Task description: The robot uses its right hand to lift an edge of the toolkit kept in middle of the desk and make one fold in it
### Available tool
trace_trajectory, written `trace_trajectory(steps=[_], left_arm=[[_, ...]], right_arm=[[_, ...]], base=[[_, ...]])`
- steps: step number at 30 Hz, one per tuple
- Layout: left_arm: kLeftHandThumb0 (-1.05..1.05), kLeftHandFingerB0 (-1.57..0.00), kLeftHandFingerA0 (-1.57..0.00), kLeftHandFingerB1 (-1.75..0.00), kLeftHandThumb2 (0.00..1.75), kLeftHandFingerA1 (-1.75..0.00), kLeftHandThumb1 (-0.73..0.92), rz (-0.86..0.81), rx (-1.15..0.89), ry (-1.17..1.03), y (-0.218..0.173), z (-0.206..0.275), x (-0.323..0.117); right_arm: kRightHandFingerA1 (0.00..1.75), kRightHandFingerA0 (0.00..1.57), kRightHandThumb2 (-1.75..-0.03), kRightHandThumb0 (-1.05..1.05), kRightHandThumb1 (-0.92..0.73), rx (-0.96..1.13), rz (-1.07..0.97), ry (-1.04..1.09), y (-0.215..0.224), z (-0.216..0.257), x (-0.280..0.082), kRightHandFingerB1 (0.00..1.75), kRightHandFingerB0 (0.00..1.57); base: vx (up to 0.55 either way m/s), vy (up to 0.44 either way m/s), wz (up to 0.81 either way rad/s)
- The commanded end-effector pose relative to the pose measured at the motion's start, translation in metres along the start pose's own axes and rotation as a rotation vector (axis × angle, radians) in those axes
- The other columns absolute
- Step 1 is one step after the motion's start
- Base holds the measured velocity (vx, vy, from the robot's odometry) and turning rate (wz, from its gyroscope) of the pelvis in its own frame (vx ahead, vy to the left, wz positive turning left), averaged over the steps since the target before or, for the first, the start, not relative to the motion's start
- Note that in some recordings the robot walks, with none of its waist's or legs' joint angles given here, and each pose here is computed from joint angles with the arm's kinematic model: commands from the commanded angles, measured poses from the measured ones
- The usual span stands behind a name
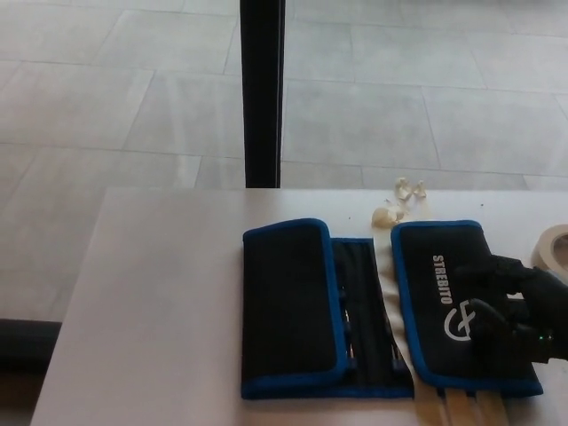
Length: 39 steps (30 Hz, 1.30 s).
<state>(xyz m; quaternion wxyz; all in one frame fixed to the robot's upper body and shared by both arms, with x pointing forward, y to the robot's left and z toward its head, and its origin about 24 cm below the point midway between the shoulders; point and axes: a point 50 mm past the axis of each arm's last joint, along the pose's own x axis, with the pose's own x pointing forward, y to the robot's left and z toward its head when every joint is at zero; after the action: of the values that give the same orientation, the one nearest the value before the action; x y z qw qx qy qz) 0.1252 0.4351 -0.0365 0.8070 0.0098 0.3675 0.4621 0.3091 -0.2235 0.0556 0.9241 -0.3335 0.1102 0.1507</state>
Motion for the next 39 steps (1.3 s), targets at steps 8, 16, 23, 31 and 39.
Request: trace_trajectory(steps=[8,16,23,31,39], left_arm=[[-0.83,-0.32,-0.36,-0.63,1.12,-0.67,0.74,0.021,0.038,-0.034,0.011,0.013,0.001],[-0.91,-0.50,-0.45,-1.06,1.01,-0.73,0.75,0.031,0.031,-0.027,0.012,0.011,0.001],[-0.86,-0.41,-0.37,-0.63,0.75,-0.66,0.92,0.027,0.034,-0.030,0.013,0.010,0.001],[-0.85,-0.45,-0.40,-0.68,0.75,-0.68,0.92,0.028,0.040,-0.023,0.015,0.006,0.001],[-0.85,-0.21,-0.31,-0.47,0.73,-0.62,0.92,0.010,0.020,-0.011,0.015,0.001,0.000]], right_arm=[[0.57,0.59,-0.64,-0.59,-0.78,0.090,-0.041,-0.009,-0.021,-0.008,-0.025,0.40,0.45],[0.62,0.55,-0.97,-0.56,-0.64,0.360,-0.155,-0.187,-0.081,0.035,-0.061,0.53,0.38],[0.58,0.53,-0.93,-0.56,-0.64,0.538,-0.514,-0.240,-0.164,0.018,-0.117,0.51,0.38],[0.57,0.78,-0.61,-0.76,-0.70,0.769,-0.977,-0.110,-0.203,-0.065,-0.174,0.48,0.60],[0.79,0.73,-0.61,-0.81,-0.70,1.162,-1.428,0.066,-0.169,-0.159,-0.217,0.68,0.34]], base=[[0.00,0.000,0.01],[0.00,0.000,0.00],[0.00,0.000,0.00],[0.00,0.000,0.00],[0.00,0.000,0.00]])
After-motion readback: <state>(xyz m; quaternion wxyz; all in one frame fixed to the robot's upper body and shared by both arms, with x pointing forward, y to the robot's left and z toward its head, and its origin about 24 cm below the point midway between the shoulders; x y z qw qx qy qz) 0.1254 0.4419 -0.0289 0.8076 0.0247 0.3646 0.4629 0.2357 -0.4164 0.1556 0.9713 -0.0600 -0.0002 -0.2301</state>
